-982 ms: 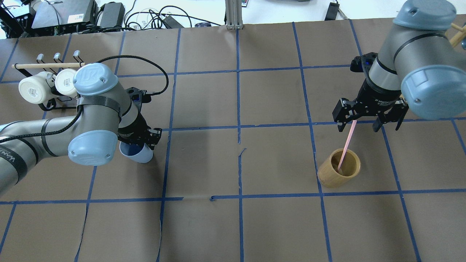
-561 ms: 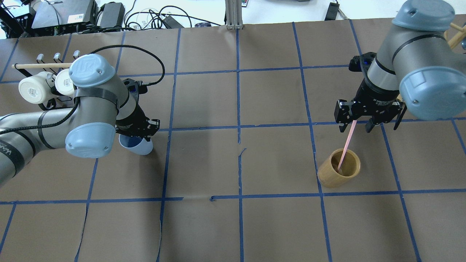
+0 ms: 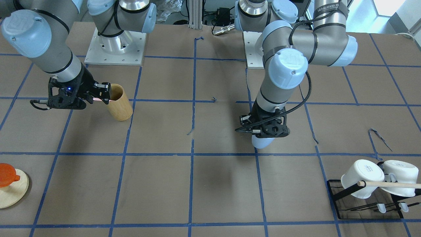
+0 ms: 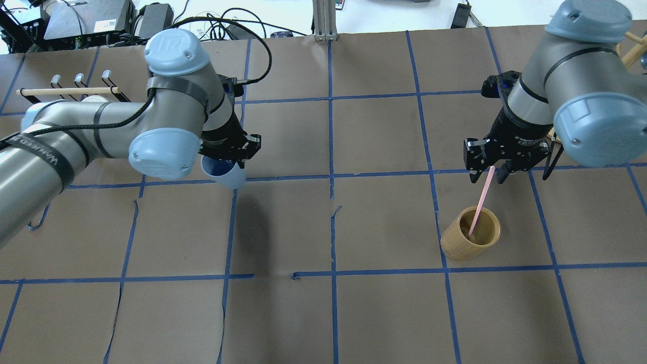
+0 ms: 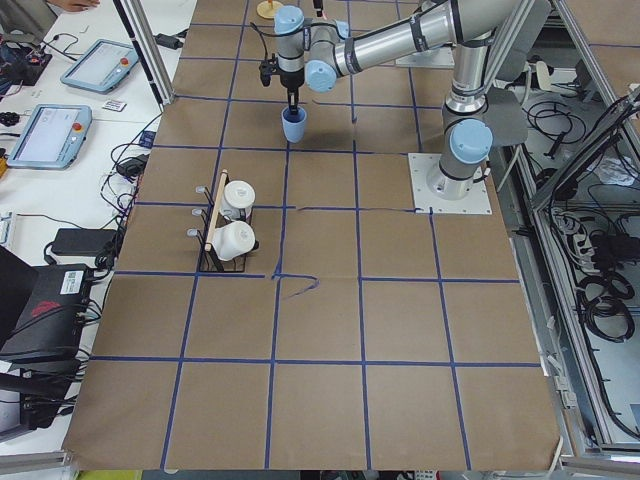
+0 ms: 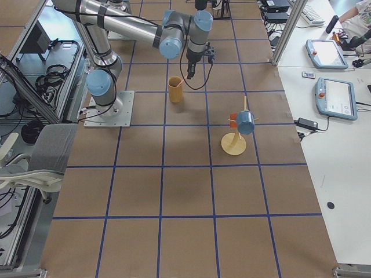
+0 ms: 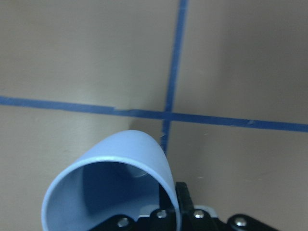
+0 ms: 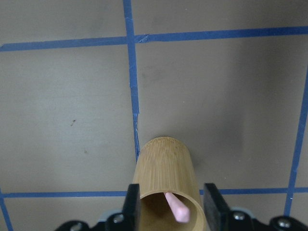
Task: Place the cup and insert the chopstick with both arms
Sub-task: 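Carry the blue cup to table center with left while right grips straw, then release the cup and raise left gripper while right lifts the pink straw, then move the pink straw over the blue cup and lower it in with right gripper, then open the right gripper and raise it away from the cup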
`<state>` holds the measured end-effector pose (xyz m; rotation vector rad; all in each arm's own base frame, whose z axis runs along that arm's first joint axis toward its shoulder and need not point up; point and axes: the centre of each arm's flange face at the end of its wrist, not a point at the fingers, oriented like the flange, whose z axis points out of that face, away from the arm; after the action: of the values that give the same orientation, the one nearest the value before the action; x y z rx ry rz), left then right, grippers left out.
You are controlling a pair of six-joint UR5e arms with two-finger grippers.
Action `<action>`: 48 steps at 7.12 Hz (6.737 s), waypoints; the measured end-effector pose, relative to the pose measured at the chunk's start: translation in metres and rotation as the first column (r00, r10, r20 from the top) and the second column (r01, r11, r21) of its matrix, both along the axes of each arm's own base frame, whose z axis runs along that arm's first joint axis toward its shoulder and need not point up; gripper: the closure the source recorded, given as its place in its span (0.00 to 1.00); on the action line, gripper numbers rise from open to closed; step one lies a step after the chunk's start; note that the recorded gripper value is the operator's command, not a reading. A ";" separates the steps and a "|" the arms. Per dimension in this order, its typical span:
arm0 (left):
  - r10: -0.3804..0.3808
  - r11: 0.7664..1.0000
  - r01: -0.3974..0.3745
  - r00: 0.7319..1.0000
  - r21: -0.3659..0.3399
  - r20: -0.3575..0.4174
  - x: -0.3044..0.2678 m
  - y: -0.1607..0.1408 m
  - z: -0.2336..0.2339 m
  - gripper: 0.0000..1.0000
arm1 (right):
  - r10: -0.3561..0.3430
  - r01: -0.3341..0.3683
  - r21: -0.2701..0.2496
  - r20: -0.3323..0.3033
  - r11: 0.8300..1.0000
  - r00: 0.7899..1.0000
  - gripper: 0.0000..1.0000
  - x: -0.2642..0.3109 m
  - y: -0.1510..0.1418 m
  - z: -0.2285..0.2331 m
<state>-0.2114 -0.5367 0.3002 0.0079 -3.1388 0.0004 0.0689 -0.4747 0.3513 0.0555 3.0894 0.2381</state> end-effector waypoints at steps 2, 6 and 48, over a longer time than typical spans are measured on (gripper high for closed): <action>-0.087 0.996 0.087 0.996 -0.029 -0.009 -0.060 -0.032 -0.001 1.00 | 0.003 -0.003 0.001 -0.002 1.000 1.000 0.59 0.000 0.000 0.000; -0.208 0.976 0.204 0.977 -0.081 -0.048 -0.152 -0.108 -0.028 1.00 | 0.010 -0.010 -0.003 -0.006 1.000 1.000 0.74 0.000 0.002 0.002; -0.025 0.996 0.021 0.999 -0.083 -0.049 0.071 0.041 0.226 0.00 | 0.072 -0.074 -0.220 -0.017 0.973 0.997 0.01 0.099 -0.059 0.212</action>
<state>-0.1401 -0.4959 0.5264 -0.0282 -3.0863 0.1273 0.1684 -0.5342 0.5631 -0.0649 3.1075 -0.1044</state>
